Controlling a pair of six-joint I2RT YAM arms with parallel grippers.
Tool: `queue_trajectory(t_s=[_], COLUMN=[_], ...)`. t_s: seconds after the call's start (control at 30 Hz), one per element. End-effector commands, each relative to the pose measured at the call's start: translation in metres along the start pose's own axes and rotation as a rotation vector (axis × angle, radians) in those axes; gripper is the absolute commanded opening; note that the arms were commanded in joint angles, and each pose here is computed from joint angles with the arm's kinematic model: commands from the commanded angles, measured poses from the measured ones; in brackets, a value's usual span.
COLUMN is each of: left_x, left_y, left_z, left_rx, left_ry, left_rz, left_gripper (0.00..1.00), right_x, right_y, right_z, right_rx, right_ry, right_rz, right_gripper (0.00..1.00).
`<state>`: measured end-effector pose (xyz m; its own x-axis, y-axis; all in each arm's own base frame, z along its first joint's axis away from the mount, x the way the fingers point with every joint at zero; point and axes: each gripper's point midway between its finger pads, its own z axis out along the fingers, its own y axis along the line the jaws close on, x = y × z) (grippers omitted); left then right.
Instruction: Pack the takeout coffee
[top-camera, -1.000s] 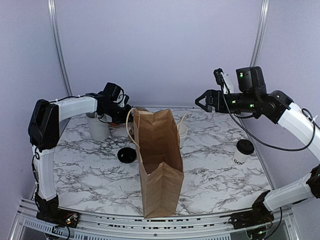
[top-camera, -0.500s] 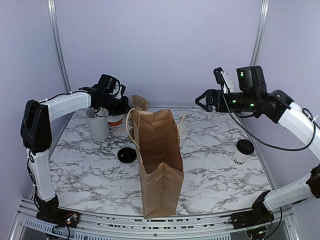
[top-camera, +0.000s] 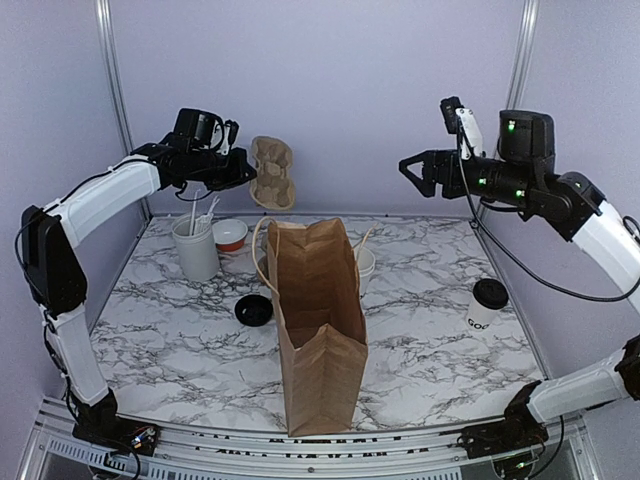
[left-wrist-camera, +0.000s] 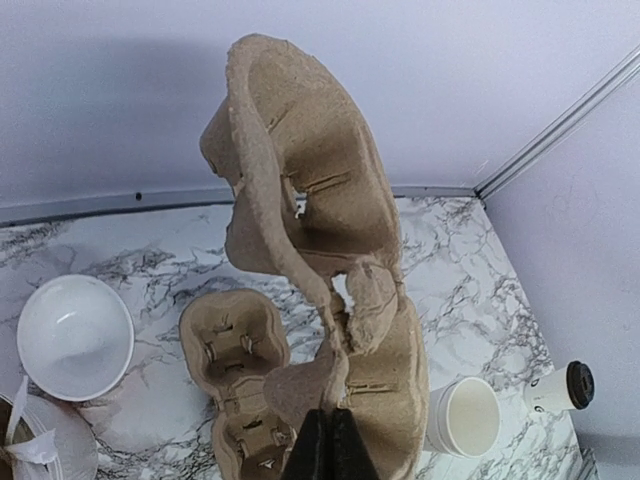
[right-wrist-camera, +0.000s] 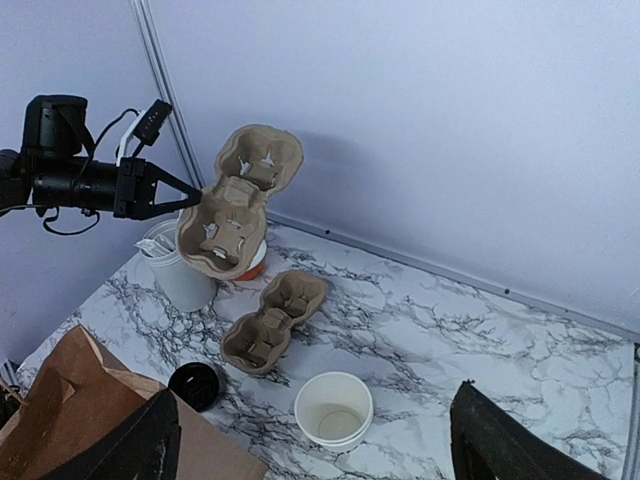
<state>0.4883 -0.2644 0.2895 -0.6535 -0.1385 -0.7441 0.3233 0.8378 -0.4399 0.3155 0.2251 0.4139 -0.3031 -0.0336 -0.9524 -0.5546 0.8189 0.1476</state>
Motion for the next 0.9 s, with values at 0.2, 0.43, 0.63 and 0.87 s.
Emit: queue_trajectory(t_s=[0.2,0.43,0.63,0.87], left_x=[-0.074,-0.087,-0.072,-0.030], left_y=[-0.061,-0.125,-0.185,-0.259], left_z=[-0.094,-0.127,-0.139,-0.142], left_rx=[0.130,0.275,0.385,0.515], left_ry=[-0.174,-0.200,-0.177,-0.118], left_rz=[0.044,0.076,0.124,0.190], left_gripper=[0.00,0.00,0.00,0.00], right_x=[-0.075,-0.085,-0.091,-0.082], right_y=[0.023,0.039,0.062,0.082], right_z=[-0.053,-0.084,-0.115,-0.131], right_rx=[-0.092,-0.154,-0.237,-0.284], right_ry=[-0.292,-0.362,-0.401,-0.390], right_rz=[-0.153,-0.200,-0.271,-0.352], right_gripper=[0.90,0.90,0.89,0.87])
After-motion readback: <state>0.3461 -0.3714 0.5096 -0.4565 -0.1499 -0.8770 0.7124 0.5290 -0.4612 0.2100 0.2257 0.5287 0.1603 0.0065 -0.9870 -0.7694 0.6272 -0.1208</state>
